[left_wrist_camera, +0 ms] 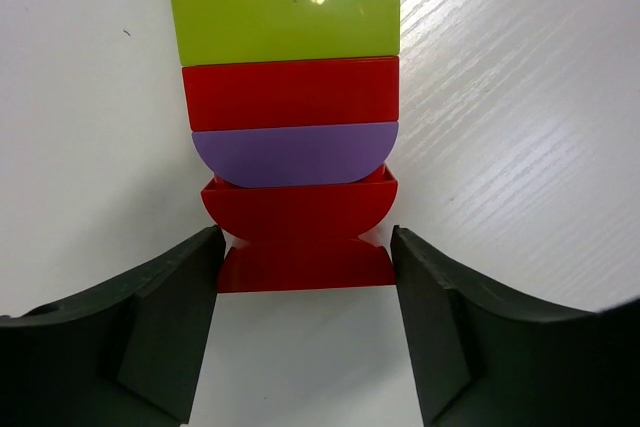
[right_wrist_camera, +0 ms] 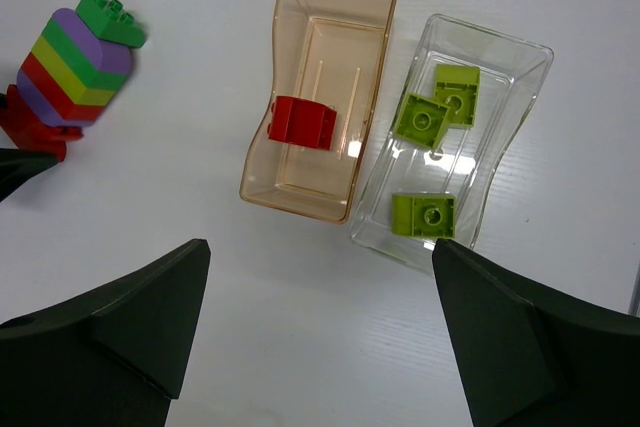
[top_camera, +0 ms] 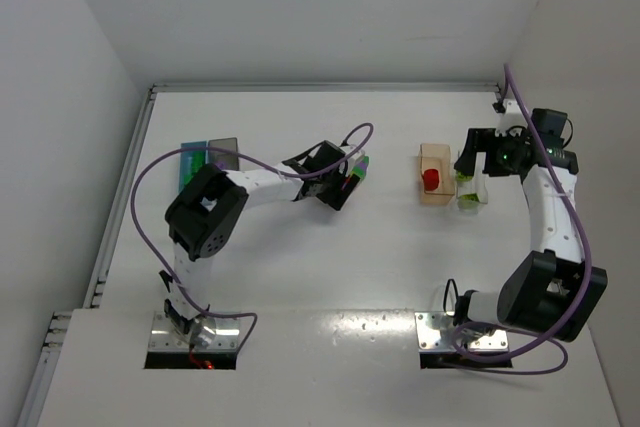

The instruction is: Sort the legos into containers by color

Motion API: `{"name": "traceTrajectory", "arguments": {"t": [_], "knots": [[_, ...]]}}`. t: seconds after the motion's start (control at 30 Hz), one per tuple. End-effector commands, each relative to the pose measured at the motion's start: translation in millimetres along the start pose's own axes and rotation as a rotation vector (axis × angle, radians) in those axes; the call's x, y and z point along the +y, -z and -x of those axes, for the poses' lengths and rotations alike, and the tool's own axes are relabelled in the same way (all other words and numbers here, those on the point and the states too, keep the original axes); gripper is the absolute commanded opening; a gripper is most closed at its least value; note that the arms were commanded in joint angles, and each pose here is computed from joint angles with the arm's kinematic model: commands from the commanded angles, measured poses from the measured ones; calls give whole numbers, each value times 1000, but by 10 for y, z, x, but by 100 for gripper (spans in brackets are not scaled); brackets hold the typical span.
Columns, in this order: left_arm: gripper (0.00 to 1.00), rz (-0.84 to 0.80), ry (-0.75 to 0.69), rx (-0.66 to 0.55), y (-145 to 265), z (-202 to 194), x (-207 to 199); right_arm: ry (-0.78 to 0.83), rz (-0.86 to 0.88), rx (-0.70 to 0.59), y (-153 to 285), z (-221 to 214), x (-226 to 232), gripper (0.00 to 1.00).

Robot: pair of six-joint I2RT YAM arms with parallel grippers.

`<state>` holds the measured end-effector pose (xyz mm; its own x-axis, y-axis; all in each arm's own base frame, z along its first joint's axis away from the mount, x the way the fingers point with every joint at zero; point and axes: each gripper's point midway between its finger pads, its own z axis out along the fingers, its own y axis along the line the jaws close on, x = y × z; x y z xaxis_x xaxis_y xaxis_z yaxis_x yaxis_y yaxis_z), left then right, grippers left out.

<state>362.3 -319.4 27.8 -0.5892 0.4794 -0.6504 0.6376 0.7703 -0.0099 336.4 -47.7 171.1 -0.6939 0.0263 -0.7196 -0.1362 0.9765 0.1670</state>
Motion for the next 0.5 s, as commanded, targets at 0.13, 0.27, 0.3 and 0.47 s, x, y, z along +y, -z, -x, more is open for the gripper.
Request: {"name": "traceTrajectory", "arguments": {"t": [0.13, 0.27, 0.3, 0.47], "knots": [[57, -18, -2, -25, -99, 25, -59, 27, -11, -26, 37, 54, -13, 94], [44, -27, -22, -11, -37, -75, -62, 27, -11, -26, 37, 54, -13, 94], [42, -27, -22, -11, -1, -93, -60, 27, -11, -26, 37, 54, -13, 94], [29, -64, -140, -27, 411, -340, -62, 24, 53, -47, 12, 120, 112, 91]]}}
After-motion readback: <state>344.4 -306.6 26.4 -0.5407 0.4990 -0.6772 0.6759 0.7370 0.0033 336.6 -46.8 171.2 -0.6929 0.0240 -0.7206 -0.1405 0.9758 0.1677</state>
